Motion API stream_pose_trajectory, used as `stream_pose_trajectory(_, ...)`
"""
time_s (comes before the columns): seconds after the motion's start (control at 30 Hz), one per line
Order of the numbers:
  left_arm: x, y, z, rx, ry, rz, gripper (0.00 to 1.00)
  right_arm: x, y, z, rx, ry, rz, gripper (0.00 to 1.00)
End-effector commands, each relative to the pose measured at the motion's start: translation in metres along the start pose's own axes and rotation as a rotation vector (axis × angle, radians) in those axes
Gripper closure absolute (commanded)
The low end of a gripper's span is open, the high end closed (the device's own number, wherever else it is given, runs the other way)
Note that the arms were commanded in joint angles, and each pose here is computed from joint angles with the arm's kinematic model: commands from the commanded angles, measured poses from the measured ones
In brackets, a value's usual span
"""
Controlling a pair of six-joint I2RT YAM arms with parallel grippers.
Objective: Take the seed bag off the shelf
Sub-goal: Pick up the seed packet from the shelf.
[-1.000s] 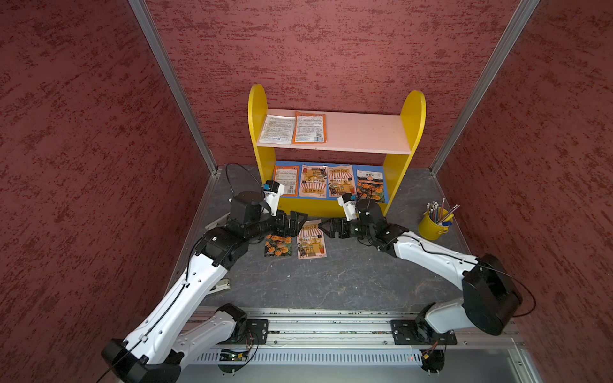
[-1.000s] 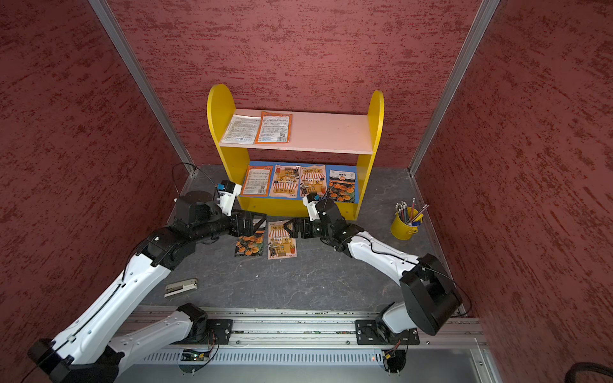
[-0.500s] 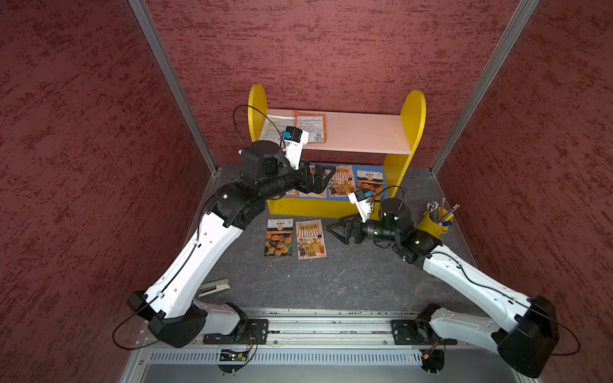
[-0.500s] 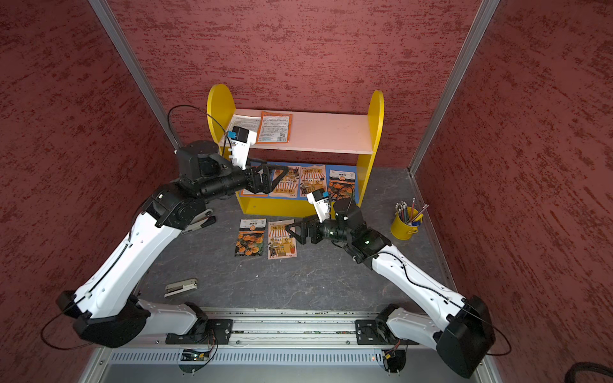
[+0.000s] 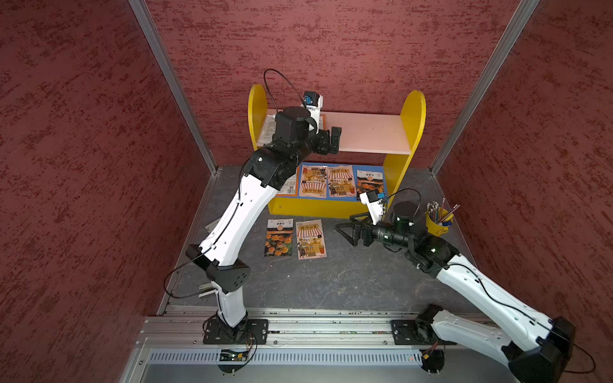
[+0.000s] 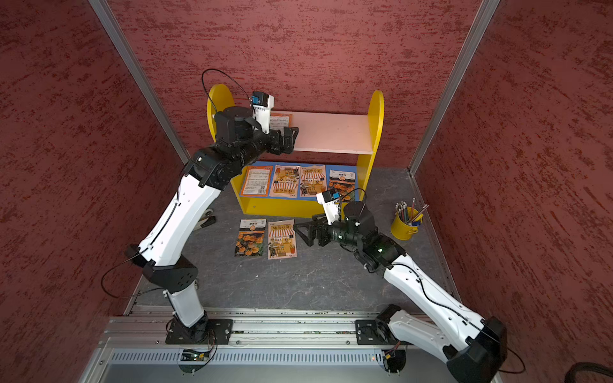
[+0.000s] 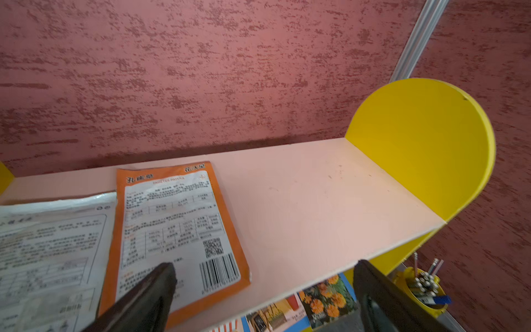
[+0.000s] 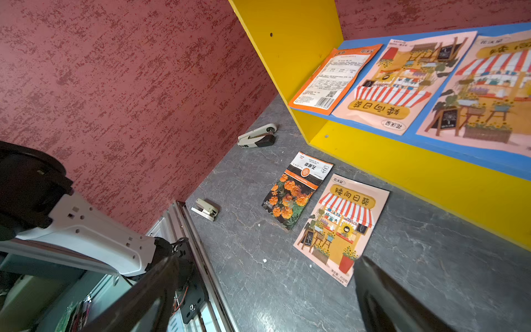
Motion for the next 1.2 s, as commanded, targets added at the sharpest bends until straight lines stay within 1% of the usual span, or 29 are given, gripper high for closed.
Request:
stream_pose_trajectory(0.0,0.011,0.004,0.012,0.067,-0.100,0.018,0.00,-0.010,-0.008,0.000,-0.028,0.039,-0.027,0.02)
stream_pose_trajectory(0.17,0.034,0.012,0.024,0.075,-0.169,0.014,0.00,-0.016,-0.009,0.000,-0.040,0.058,-0.029,0.02)
stream_pose_trajectory(0.33,0.046,0.020,0.045,0.015,-0.183,0.049,0.00,-0.017,-0.011,-0.001,-0.047,0.071,-0.029,0.01)
stream_pose_trajectory(0.5,0.054,0.031,0.048,-0.016,-0.136,0.098,0.00,-0.016,-0.011,-0.002,-0.045,0.081,-0.023,0.02)
stream_pose_trajectory(0.67,0.053,0.039,0.035,-0.032,-0.046,0.140,0.00,-0.013,-0.012,-0.004,-0.041,0.089,-0.020,0.02)
stream_pose_trajectory(0.77,0.052,0.044,0.029,-0.025,-0.021,0.164,0.00,-0.012,-0.011,-0.005,-0.037,0.090,-0.018,0.02)
stream_pose_trajectory(0.97,0.051,0.059,0.030,-0.015,-0.020,0.227,0.00,-0.012,-0.011,-0.006,-0.035,0.097,-0.016,0.01)
stream_pose_trajectory(1.17,0.045,0.071,0.021,-0.051,0.039,0.294,0.00,-0.013,-0.010,-0.008,-0.035,0.109,-0.018,0.01)
Point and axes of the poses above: each gripper's point midway between its finger pads, its own x axis out along the fingers, its own z axis along the line the jaws close on, y = z × x, the point moved 2 cm from there along -x, back along the fingers, and after that the axes turned 4 degrees about -x, right-handed, at the moved point
